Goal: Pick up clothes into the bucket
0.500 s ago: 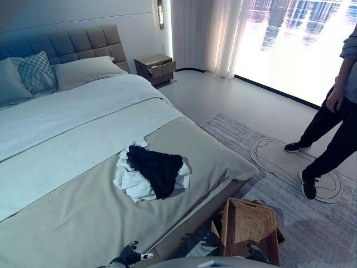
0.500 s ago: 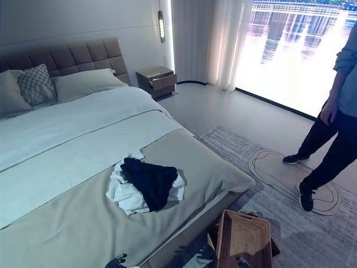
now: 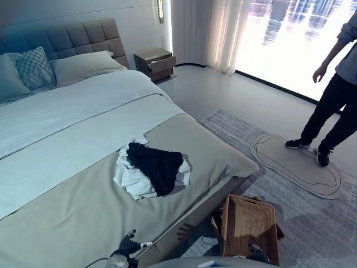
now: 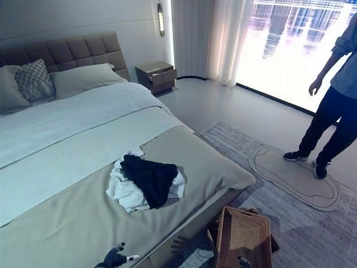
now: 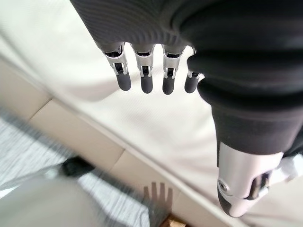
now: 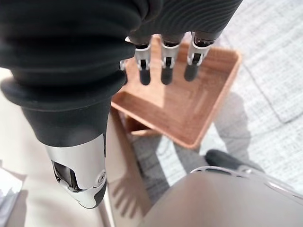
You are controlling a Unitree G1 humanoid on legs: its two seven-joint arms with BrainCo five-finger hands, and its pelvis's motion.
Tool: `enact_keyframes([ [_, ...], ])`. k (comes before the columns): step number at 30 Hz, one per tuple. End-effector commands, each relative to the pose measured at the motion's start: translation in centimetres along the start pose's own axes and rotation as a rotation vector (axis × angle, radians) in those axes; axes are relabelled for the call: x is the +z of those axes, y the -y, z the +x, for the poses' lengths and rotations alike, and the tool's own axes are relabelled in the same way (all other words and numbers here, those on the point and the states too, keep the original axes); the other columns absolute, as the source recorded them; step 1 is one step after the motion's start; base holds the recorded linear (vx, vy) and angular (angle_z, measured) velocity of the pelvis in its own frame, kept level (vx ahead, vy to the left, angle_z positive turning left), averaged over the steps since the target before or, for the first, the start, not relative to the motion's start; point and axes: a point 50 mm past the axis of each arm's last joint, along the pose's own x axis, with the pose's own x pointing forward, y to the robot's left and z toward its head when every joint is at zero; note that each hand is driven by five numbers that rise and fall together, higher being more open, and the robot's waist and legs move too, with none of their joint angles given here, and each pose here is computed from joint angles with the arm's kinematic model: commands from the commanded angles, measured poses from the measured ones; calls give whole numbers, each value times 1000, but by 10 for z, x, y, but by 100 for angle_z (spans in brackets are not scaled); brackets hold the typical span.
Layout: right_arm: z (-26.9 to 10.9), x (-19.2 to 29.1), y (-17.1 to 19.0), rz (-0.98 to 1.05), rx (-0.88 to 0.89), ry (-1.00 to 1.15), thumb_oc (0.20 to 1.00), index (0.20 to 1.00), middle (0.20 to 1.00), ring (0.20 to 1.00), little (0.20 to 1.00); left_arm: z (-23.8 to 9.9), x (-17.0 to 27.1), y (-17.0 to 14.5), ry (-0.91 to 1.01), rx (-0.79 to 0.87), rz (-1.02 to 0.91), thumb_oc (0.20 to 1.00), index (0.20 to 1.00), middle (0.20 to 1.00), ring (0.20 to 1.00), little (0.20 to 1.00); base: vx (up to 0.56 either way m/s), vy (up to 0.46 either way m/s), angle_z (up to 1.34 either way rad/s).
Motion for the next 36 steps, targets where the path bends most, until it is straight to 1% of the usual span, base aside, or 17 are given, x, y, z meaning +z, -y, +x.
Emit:
enact_keyframes([
  [1,8,51,7,-43,-28,171,1000,1000,1000,1000,1000,18,76,-56,198,284,-226,1000,1000,1000,1000,1000,-64,17,-5],
  [4,9,62,9,-52,-35,210,1000,1000,1000,1000,1000,18,100,-73,267,355,-263,1000,1000,1000,1000,1000,-104,24,-6],
  [6,9,80,13,-64,-50,274,1000,1000,1000,1000,1000,12,144,-100,417,451,-262,1000,1000,1000,1000,1000,-90,35,-8],
  [7,9,80,13,-63,-50,274,1000,1000,1000,1000,1000,12,145,-100,417,452,-262,1000,1000,1000,1000,1000,-83,34,-3],
  [8,9,92,15,-60,-53,315,1000,1000,1000,1000,1000,6,174,-117,511,508,-233,1000,1000,1000,1000,1000,-65,23,-4],
  [9,9,92,15,-59,-53,315,1000,1000,1000,1000,1000,6,174,-117,511,508,-233,1000,1000,1000,1000,1000,-108,48,-9],
  [10,8,101,16,-54,-54,347,1000,1000,1000,1000,1000,-5,204,-136,616,568,-181,1000,1000,1000,1000,1000,-45,26,-6],
  [14,7,113,18,-53,-55,390,1000,1000,1000,1000,1000,-25,241,-160,750,670,-86,1000,1000,1000,1000,1000,-44,45,-9],
  [15,7,122,18,-54,-52,419,1000,1000,1000,1000,1000,-40,267,-174,825,755,-56,1000,1000,1000,1000,1000,-40,49,-11],
  [18,5,135,19,-44,-61,458,1000,1000,1000,1000,1000,-63,301,-185,947,836,-30,1000,1000,1000,1000,1000,-48,28,-4],
  [21,2,152,23,-45,-75,522,1000,1000,1000,1000,1000,-88,332,-191,1062,904,101,1000,1000,1000,1000,1000,-35,12,-2],
  [22,2,152,23,-44,-75,522,1000,1000,1000,1000,1000,-88,332,-191,1062,904,101,1000,1000,1000,1000,1000,-33,15,-4],
  [25,0,158,24,-71,-74,552,1000,1000,1000,1000,1000,-101,350,-192,1106,945,265,1000,1000,1000,1000,1000,-26,10,-2],
  [26,-3,169,24,-98,-74,602,1000,1000,1000,1000,1000,-106,357,-194,1106,972,372,1000,1000,1000,1000,1000,-88,29,-13],
  [29,-7,179,26,-155,-83,650,1000,1000,1000,1000,1000,-110,366,-193,1113,981,463,1000,1000,1000,1000,1000,-72,16,-20],
  [30,-12,191,27,-232,-94,709,1000,1000,1000,1000,1000,-112,372,-193,1100,986,534,1000,1000,1000,1000,1000,-87,12,-14],
  [36,-25,213,29,-269,-96,828,1000,1000,1000,1000,1000,-108,376,-202,1007,1005,611,1000,1000,1000,1000,1000,-68,0,-17],
])
